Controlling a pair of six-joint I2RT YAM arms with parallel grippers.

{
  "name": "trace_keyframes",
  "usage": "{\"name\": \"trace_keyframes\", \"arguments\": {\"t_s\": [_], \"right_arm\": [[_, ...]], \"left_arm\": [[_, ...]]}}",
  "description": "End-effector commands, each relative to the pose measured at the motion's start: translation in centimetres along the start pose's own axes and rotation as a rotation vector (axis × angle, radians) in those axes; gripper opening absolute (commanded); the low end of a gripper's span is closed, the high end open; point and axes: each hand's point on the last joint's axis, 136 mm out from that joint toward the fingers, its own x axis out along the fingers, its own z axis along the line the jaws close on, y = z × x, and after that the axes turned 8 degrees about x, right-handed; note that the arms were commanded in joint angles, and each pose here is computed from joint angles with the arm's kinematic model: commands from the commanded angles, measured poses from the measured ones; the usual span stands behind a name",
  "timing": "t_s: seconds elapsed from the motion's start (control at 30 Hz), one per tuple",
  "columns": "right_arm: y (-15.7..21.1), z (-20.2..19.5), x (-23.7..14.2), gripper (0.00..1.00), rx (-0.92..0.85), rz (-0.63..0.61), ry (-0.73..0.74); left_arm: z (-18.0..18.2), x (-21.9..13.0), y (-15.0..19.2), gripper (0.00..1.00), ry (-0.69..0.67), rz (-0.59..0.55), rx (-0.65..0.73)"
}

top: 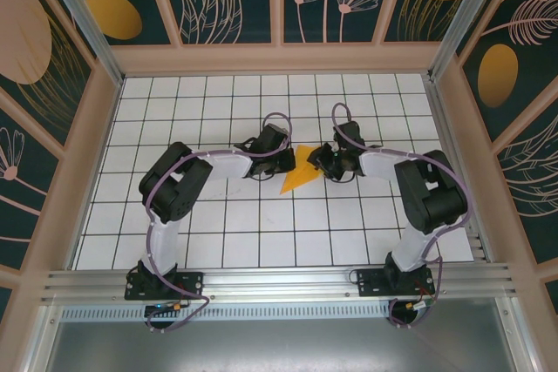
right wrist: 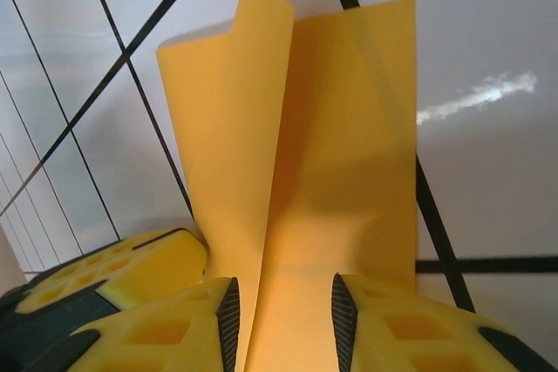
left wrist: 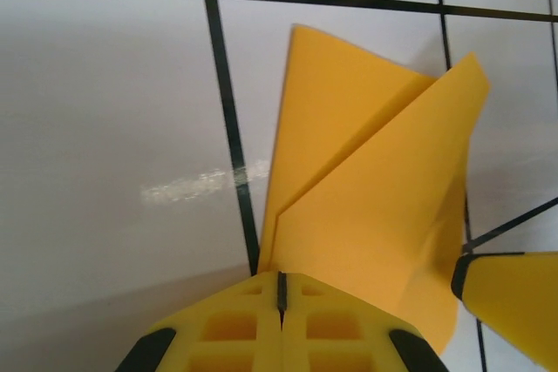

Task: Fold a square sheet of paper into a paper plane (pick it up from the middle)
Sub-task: Pick up the paper from the center of the table.

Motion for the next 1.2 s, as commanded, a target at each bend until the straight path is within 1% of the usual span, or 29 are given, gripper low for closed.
{"name": "trace_keyframes", "arguments": {"t_s": [0.0,0.63,0.87,1.17], "right_arm": [[-0.4,1.0,0.6,0.35,0.006,0.006,-0.021],[-0.5,2.0,2.0,0.32,0.006,0.046,-0.048],[-0.1,2.6,2.1,0.32,0.002,0.061,-0.078],[0.6,2.5,2.3,0.26,-0.007,0.079,-0.104]], "left_arm": [[1.4,0.6,0.4,0.0,-0.049,0.024,-0.008],[1.4,0.5,0.8,0.01,-0.037,0.034,-0.023],[1.2,0.0,0.7,0.02,-0.026,0.026,-0.026],[1.1,-0.5,0.5,0.04,-0.019,0.014,-0.027]]}}
